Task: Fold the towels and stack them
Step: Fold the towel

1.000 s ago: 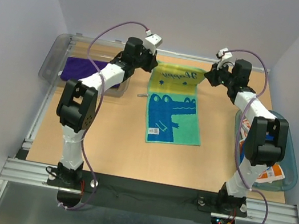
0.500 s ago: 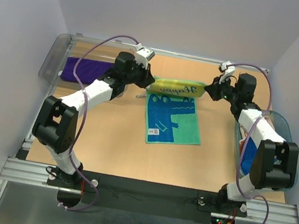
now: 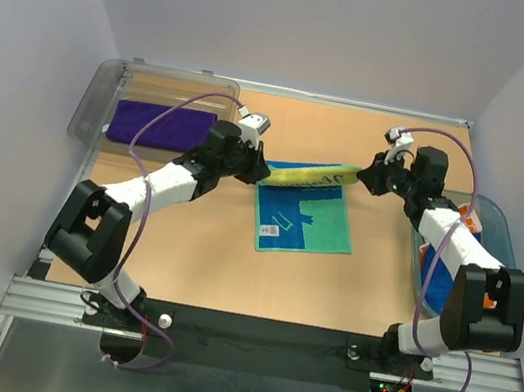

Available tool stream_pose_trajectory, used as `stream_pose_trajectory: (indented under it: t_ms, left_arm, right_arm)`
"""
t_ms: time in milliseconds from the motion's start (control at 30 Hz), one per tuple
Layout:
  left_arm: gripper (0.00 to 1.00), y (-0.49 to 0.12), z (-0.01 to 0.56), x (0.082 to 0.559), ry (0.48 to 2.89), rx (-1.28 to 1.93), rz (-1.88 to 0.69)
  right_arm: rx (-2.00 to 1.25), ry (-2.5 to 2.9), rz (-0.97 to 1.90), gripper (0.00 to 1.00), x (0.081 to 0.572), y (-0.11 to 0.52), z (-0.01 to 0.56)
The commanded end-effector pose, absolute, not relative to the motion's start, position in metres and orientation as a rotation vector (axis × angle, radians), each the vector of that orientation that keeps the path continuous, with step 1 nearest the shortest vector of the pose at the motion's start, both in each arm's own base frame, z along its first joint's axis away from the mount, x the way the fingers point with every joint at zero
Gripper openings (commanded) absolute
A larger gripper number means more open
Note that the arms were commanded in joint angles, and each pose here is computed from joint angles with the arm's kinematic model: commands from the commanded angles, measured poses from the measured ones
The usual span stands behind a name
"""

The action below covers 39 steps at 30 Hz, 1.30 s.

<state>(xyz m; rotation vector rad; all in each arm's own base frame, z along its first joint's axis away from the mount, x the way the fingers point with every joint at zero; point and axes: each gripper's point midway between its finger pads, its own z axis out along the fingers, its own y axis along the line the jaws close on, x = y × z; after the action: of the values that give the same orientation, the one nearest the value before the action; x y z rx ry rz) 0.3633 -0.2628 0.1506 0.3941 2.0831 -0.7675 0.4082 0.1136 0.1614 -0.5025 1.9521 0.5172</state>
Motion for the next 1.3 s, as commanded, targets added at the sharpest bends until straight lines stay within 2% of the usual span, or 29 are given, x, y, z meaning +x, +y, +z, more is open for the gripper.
stream_pose_trajectory:
  t_ms: [0, 367, 767, 1267]
  left_arm:
    - [0.0, -0.261, 0.169, 0.356, 2.038, 0.352, -0.747]
    - [0.0, -0.266, 0.163, 0.347, 2.066, 0.335, -0.76]
    - [0.0, -0.26, 0.113, 0.345, 2.198, 0.314, -0.696]
    - [0.0, -0.251, 0.095, 0.33, 2.278, 0.274, -0.656]
  right_arm:
    - [-0.438, 1.92, 0.436, 0.07, 0.412, 0.097, 0.178]
    - [-0.423, 1.911, 0.452, 0.07, 0.402, 0.098, 0.184]
    - [-0.329, 2.04, 0.556, 0.07, 0.379, 0.104, 0.14]
    - [-0.149, 2.125, 0.616, 0.07, 0.364, 0.103, 0.12]
